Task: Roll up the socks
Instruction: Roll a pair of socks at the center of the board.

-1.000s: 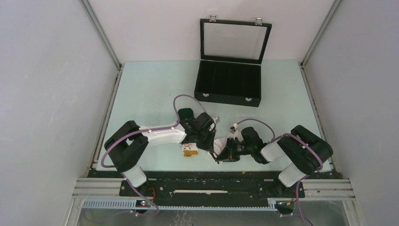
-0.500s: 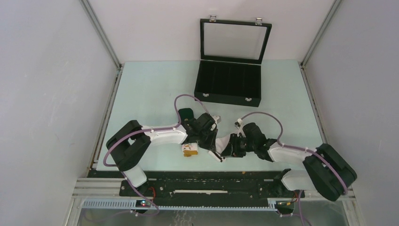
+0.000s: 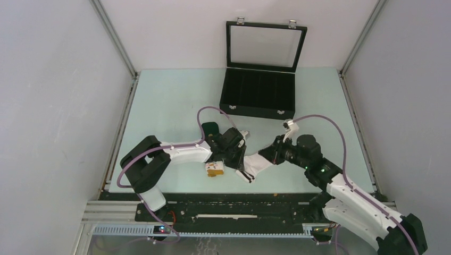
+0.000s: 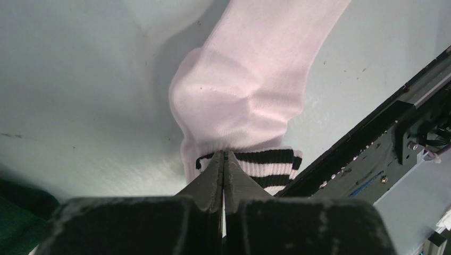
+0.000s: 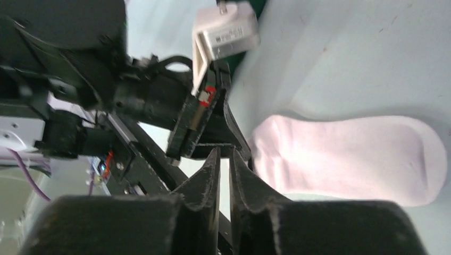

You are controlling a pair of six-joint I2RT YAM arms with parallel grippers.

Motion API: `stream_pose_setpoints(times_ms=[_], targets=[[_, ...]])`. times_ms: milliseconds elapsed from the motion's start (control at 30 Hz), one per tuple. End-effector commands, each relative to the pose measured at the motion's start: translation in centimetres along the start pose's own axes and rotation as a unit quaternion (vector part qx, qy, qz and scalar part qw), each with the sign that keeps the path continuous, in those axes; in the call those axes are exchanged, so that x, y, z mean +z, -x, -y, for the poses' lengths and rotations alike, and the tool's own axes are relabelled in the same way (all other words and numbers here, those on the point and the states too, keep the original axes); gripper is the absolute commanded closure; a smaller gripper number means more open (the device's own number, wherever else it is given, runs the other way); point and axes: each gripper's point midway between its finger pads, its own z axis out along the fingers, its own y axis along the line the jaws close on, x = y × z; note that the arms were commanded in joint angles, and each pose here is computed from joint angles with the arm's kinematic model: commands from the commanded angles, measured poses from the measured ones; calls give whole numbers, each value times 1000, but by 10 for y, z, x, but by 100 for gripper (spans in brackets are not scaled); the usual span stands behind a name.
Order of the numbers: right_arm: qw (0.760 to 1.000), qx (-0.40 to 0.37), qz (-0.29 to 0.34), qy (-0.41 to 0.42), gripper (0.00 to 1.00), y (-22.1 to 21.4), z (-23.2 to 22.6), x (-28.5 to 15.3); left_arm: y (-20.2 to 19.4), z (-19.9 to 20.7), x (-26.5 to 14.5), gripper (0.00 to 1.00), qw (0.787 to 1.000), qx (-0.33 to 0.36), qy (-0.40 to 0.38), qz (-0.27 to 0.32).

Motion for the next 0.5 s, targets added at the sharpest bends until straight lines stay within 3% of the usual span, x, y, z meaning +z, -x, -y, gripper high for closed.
stream_pose_setpoints(times_ms=[0,167,300,467], targets=[[997,-29,61,30,85,32,-14,-9,-29,-19,5,100,999,-1,35,-39],[996,-58,6,63,78,8,-19,-6,-30,-19,6,100,999,-1,32,-40],[990,-113,-24,81,51,-13,-30,-2,-30,-18,5,100,999,-3,29,-38],[964,-255,-24,74,47,-42,-44,6,-30,-17,6,100,999,-3,24,-37]])
